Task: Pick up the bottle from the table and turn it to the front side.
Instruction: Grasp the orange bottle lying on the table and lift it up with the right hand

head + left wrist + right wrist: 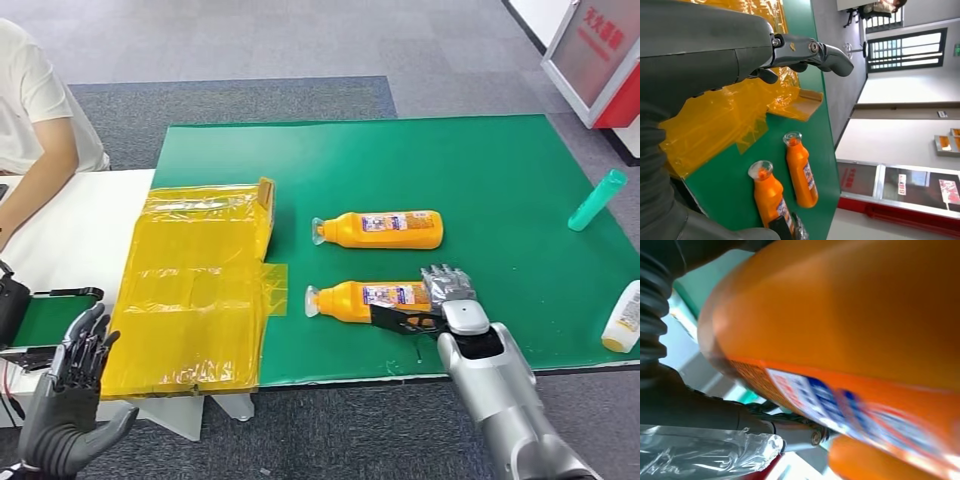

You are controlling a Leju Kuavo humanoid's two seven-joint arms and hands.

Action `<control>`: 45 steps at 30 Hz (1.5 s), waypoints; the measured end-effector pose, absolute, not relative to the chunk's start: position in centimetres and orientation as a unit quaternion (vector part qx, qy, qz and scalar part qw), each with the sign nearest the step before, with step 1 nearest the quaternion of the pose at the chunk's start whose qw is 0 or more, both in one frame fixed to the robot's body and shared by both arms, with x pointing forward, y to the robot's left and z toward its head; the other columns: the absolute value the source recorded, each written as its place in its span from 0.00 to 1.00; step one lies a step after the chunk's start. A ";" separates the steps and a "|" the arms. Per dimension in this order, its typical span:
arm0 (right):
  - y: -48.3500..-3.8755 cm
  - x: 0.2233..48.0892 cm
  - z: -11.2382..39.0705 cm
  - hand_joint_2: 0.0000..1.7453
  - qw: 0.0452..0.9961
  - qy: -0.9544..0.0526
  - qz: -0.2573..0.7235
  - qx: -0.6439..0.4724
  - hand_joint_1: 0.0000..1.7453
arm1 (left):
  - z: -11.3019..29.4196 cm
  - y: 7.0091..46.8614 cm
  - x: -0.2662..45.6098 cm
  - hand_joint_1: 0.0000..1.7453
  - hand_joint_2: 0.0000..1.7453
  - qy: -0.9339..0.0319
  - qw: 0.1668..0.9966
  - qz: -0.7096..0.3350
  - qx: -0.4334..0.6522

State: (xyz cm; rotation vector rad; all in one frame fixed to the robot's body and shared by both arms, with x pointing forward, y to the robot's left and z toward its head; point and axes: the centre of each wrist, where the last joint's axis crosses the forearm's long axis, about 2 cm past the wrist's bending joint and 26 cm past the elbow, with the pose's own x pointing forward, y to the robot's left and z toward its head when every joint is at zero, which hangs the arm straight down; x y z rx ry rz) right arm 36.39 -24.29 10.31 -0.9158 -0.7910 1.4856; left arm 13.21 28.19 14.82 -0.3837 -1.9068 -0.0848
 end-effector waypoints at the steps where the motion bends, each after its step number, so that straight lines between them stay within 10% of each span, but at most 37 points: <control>1: -24.7 36.7 10.2 1.00 0.582 -0.332 0.632 -0.390 0.75 | 14.8 28.2 13.2 0.00 1.00 -0.810 0.563 -0.036 -0.164; 2: -25.1 37.0 10.1 1.00 0.589 -0.327 0.630 -0.387 1.00 | 14.7 28.2 13.3 0.00 1.00 -0.809 0.563 -0.037 -0.164; 27: -25.7 37.7 9.2 1.00 0.604 -0.353 0.618 -0.358 1.00 | 13.9 28.3 13.4 0.00 1.00 -0.800 0.572 -0.043 -0.175; 35: -25.1 32.3 7.3 1.00 0.680 -0.620 0.393 -0.012 1.00 | 13.4 28.6 13.5 0.00 1.00 -0.809 0.554 -0.024 -0.194; 45: -23.0 28.9 9.9 1.00 0.634 -0.714 0.286 0.075 1.00 | 13.0 28.4 13.6 0.00 1.00 -0.804 0.558 -0.019 -0.206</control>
